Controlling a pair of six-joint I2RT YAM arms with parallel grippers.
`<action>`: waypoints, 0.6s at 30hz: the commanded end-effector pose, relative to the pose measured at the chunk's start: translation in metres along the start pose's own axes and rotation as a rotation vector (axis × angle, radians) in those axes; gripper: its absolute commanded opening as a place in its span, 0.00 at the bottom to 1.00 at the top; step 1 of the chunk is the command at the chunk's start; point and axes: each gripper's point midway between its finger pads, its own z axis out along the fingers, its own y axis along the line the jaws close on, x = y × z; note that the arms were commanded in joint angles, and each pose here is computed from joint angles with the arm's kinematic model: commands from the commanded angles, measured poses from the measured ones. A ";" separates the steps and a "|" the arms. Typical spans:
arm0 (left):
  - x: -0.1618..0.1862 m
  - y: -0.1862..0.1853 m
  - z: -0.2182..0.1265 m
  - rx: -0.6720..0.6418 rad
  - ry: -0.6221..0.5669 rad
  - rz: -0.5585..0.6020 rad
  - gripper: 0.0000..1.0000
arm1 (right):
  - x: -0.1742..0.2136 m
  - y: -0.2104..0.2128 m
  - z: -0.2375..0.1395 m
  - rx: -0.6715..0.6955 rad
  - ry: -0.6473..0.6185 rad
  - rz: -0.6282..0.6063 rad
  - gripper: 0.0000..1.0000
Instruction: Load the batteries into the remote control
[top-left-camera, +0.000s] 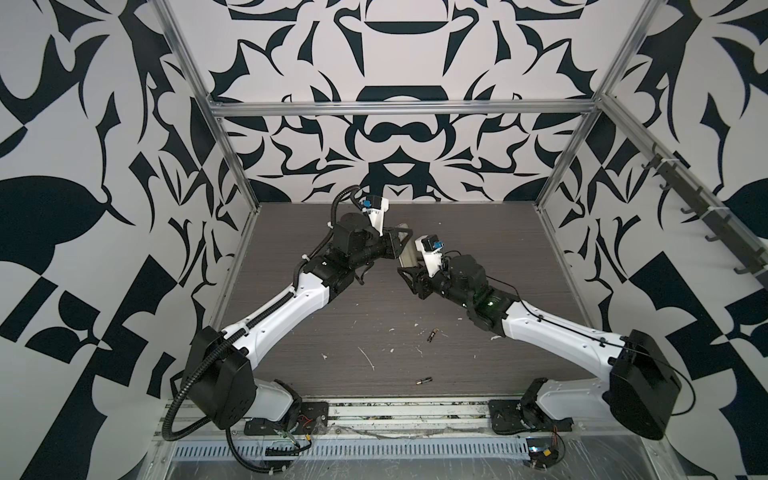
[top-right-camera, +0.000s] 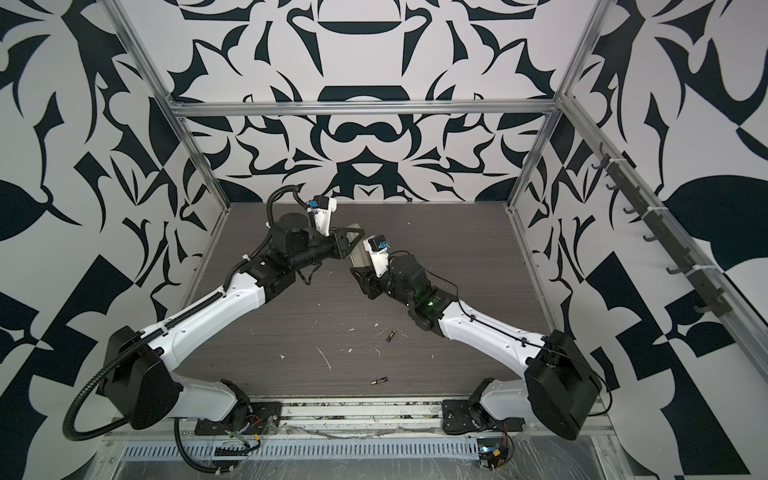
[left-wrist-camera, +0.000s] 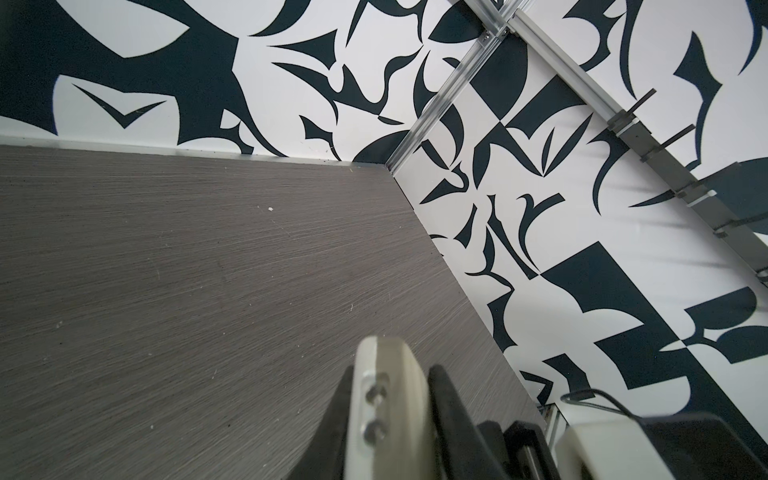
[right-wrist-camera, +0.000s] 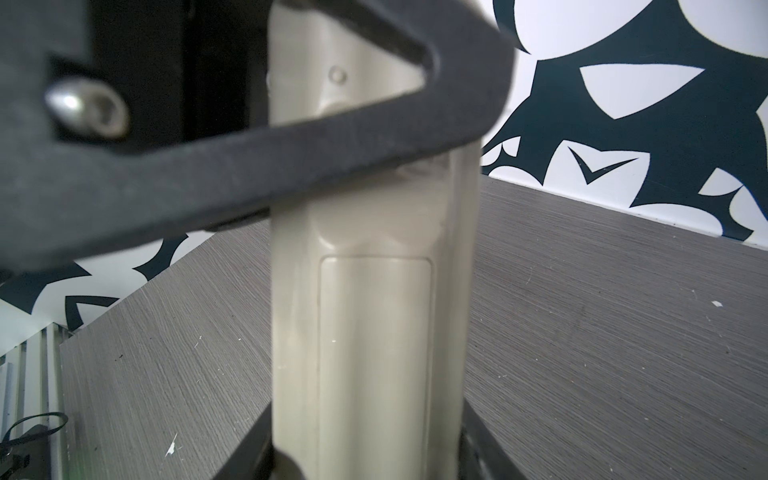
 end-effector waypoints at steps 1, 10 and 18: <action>-0.011 -0.013 -0.002 0.040 -0.015 0.021 0.18 | -0.033 0.012 -0.004 -0.042 -0.093 -0.011 0.04; -0.014 -0.011 -0.007 0.056 -0.021 0.002 0.09 | -0.040 0.019 -0.016 -0.072 -0.121 -0.050 0.60; -0.010 0.004 -0.018 0.044 -0.006 -0.046 0.08 | -0.033 0.031 -0.036 -0.135 -0.108 -0.109 0.98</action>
